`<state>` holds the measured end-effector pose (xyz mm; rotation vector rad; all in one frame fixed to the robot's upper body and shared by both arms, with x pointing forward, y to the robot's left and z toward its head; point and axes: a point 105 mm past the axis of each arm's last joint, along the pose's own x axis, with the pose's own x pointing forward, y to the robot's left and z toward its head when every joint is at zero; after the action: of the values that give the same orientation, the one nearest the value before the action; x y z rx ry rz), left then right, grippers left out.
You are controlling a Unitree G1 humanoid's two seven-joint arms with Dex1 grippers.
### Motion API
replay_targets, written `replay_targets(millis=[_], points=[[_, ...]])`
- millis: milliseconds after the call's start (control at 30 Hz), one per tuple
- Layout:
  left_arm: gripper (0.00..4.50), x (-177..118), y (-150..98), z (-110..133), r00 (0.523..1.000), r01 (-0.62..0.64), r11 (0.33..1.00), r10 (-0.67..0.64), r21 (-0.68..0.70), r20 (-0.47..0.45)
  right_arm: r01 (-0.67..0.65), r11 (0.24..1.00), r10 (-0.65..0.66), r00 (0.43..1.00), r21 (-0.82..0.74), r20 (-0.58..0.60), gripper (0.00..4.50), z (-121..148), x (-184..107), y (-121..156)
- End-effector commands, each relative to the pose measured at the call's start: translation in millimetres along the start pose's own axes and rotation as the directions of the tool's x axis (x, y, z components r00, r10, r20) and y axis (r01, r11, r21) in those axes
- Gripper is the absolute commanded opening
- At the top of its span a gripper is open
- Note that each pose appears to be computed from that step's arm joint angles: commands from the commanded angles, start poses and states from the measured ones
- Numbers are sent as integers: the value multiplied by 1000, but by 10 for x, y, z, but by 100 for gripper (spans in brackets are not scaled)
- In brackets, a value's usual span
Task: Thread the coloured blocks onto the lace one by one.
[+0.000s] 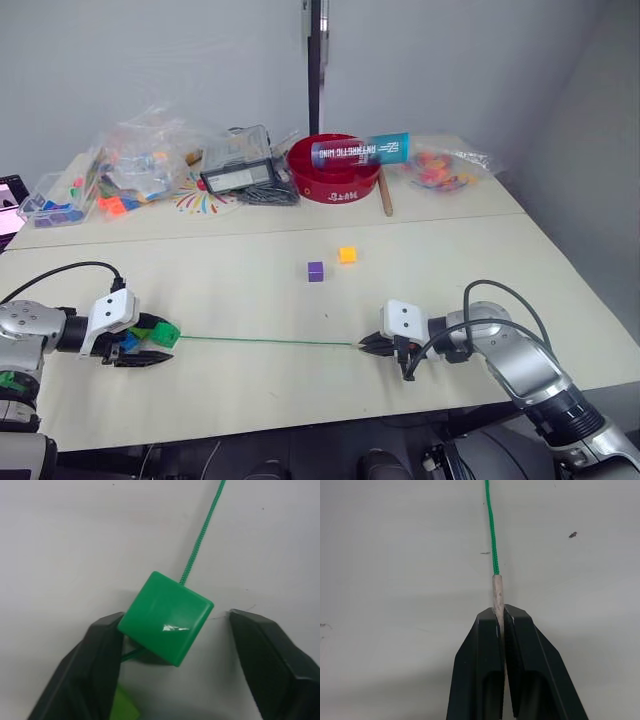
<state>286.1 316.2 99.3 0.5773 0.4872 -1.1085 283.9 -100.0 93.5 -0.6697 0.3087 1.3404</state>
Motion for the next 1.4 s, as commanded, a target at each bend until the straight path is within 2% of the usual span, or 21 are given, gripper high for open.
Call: replay_targets(millis=[33,167,333,467,600,800,967,1133,1300,1333,1400], points=[[448,-10,37,277,996,20,1000,-20,5,85,4,1000,-4,1000,-31,21,0,79,-24,-17],[448,-31,20,643,988,66,997,-72,48,133,2,1000,-2,1000,-29,23,0,81,-23,-17],[448,18,-62,967,979,132,987,-144,90,144,3,1000,-2,1000,-29,27,0,93,-11,-32],[448,265,-195,1252,951,183,975,-207,122,228,7,999,-6,1000,-31,31,0,119,7,-49],[448,694,-418,1498,911,221,964,-257,146,323,11,999,-10,999,-39,35,0,175,56,-67],[448,1260,-619,1630,886,204,963,-257,173,387,18,998,-17,1000,-53,26,0,268,161,-119],[448,1585,-726,1603,881,217,956,-279,197,382,14,998,-13,1000,-62,21,0,309,191,-116],[448,1725,-703,1581,882,201,960,-263,194,391,11,998,-10,1000,-59,17,0,302,193,-94],[448,1784,-717,1668,862,208,959,-273,193,428,10,999,-9,1000,-52,16,0,289,168,-71],[406,1792,-720,1673,860,210,958,-275,194,430,8,999,-7,1000,-51,15,0,287,169,-64],[360,1801,-712,1682,858,209,959,-274,192,435,5,999,-4,1000,-50,13,0,279,166,-54]])
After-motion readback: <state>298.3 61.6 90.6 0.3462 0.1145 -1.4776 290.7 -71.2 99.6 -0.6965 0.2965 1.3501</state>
